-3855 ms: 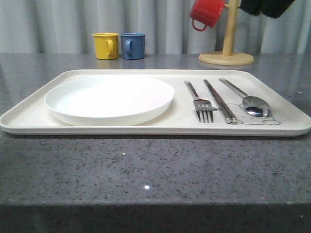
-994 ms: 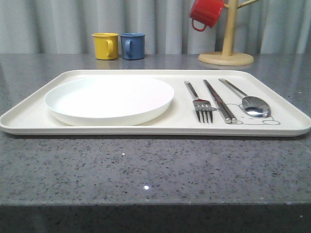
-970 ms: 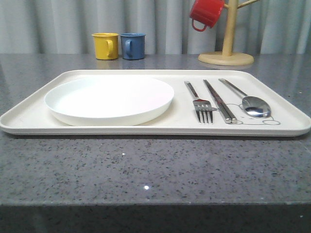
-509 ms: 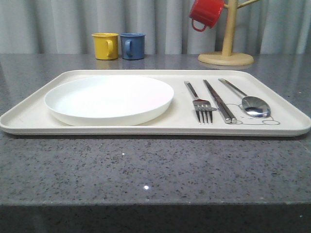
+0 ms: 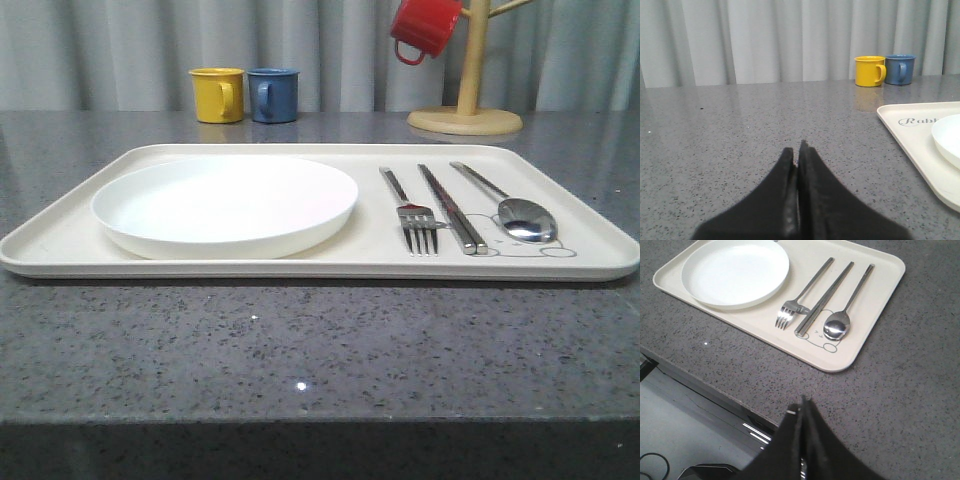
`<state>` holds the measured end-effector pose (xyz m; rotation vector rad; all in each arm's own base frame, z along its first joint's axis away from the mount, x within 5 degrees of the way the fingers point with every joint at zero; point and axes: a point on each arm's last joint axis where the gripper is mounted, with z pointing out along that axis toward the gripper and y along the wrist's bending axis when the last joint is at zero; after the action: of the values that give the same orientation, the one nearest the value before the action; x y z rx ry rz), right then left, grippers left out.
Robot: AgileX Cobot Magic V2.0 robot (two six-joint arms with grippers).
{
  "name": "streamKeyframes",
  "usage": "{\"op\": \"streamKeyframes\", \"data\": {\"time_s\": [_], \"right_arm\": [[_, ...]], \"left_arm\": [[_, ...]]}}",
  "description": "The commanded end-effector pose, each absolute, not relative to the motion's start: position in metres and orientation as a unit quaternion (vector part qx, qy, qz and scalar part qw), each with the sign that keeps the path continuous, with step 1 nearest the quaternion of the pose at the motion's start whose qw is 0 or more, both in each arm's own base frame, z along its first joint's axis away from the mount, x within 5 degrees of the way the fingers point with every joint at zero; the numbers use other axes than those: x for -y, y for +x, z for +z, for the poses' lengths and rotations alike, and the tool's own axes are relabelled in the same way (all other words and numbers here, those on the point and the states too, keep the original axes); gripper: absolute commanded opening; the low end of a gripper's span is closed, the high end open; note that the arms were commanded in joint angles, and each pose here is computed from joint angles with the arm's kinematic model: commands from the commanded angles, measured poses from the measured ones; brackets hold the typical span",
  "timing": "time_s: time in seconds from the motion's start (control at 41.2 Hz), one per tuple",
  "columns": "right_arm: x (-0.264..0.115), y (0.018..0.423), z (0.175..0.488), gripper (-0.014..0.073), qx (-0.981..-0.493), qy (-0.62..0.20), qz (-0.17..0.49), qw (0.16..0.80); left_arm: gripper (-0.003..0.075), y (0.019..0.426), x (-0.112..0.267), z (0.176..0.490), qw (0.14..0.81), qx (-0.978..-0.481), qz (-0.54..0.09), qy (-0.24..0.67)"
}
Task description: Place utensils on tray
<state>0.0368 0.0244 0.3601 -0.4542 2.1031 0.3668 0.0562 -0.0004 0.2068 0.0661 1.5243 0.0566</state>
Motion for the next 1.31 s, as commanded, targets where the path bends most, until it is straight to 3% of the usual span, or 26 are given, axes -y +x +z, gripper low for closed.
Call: {"op": "streamKeyframes", "data": {"time_s": [0.0, 0.509, 0.655, 0.994, 1.285], "right_arm": [[-0.025, 0.04, 0.372, -0.0068, -0.834, -0.183, 0.153, 0.498], [-0.025, 0.04, 0.372, -0.0068, -0.834, -0.183, 0.153, 0.498], [-0.017, 0.037, 0.365, -0.0068, -0.809, -0.161, 0.125, 0.551], [-0.002, 0.047, 0.277, -0.0068, -0.707, -0.028, 0.014, 0.707], [0.001, 0.054, 0.214, -0.0068, -0.677, 0.019, 0.01, 0.736]], "left_arm": [[-0.0018, 0.053, 0.001, 0.217, 0.76, -0.649, 0.019, 0.026], [-0.0018, 0.053, 0.001, 0.217, 0.76, -0.649, 0.019, 0.026], [-0.0018, 0.053, 0.001, 0.217, 0.76, -0.65, 0.019, 0.026], [-0.0018, 0.053, 0.001, 0.217, 0.76, -0.65, 0.019, 0.026], [-0.0018, 0.053, 0.001, 0.217, 0.76, -0.65, 0.019, 0.026]]}}
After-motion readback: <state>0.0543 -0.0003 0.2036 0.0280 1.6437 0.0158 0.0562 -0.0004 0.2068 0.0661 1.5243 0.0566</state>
